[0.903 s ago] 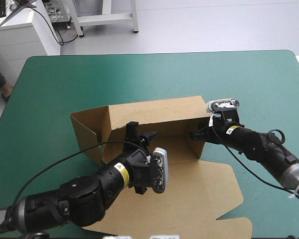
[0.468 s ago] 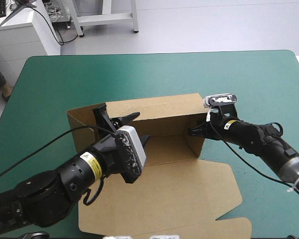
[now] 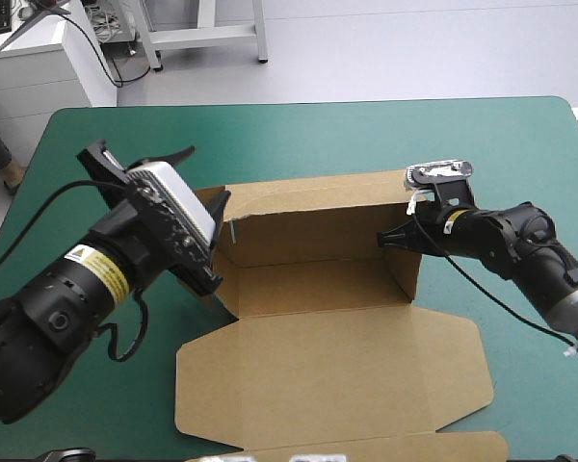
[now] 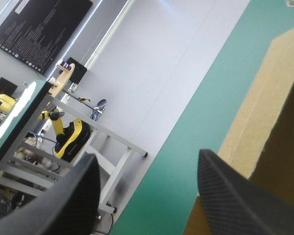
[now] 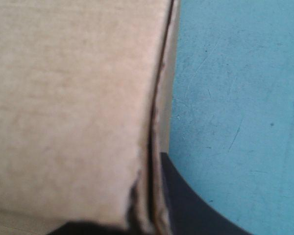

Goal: Fold the box

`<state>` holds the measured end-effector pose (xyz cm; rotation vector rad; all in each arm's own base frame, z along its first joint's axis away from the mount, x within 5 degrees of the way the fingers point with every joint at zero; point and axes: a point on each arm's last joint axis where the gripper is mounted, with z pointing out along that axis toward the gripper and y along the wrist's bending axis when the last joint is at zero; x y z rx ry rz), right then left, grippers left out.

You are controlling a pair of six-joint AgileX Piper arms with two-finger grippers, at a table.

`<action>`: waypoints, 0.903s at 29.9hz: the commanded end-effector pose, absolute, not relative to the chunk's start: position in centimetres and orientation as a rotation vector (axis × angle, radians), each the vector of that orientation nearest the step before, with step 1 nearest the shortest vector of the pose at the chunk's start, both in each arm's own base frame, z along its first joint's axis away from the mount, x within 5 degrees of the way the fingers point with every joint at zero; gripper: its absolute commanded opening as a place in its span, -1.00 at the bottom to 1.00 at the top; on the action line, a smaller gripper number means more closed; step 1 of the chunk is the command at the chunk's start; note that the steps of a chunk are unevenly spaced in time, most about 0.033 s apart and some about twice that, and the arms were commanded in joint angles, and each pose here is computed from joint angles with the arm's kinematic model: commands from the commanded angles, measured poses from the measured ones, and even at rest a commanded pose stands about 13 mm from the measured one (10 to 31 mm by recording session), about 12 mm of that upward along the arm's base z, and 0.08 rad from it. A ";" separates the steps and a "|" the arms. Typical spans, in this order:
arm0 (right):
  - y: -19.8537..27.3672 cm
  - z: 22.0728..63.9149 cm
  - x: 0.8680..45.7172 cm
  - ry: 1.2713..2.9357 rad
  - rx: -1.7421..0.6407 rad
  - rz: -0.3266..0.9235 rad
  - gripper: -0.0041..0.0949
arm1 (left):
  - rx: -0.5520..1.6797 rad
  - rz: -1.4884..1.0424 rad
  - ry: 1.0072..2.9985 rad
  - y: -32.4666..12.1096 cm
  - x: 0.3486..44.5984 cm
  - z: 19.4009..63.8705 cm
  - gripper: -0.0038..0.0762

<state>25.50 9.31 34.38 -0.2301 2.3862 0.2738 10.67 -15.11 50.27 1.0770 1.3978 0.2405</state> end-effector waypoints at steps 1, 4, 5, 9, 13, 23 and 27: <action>8.5 36.9 26.3 2.343 -0.185 0.263 -0.92 | 0.989 0.259 1.348 -12.9 10.3 53.4 0.15; 7.9 37.0 27.5 2.406 -0.193 0.225 -0.92 | 0.972 0.281 1.361 -12.2 10.3 54.3 0.15; 7.8 37.0 27.9 2.422 -0.198 0.215 -0.92 | 0.968 0.293 1.372 -11.9 10.3 54.6 0.15; 7.8 36.8 29.5 2.492 -0.237 0.187 -0.92 | 1.016 0.338 1.423 -11.0 10.2 54.7 0.15; 8.2 36.6 31.2 2.523 -0.273 0.180 -0.92 | 1.128 0.279 1.528 -10.8 9.7 53.4 0.15; 9.0 36.6 33.2 2.527 -0.312 0.205 -0.96 | 1.310 0.363 1.712 -12.7 12.9 48.8 0.15; 9.2 36.0 34.0 2.544 -0.315 0.196 -0.96 | 1.253 0.435 1.867 -12.7 17.3 45.8 0.00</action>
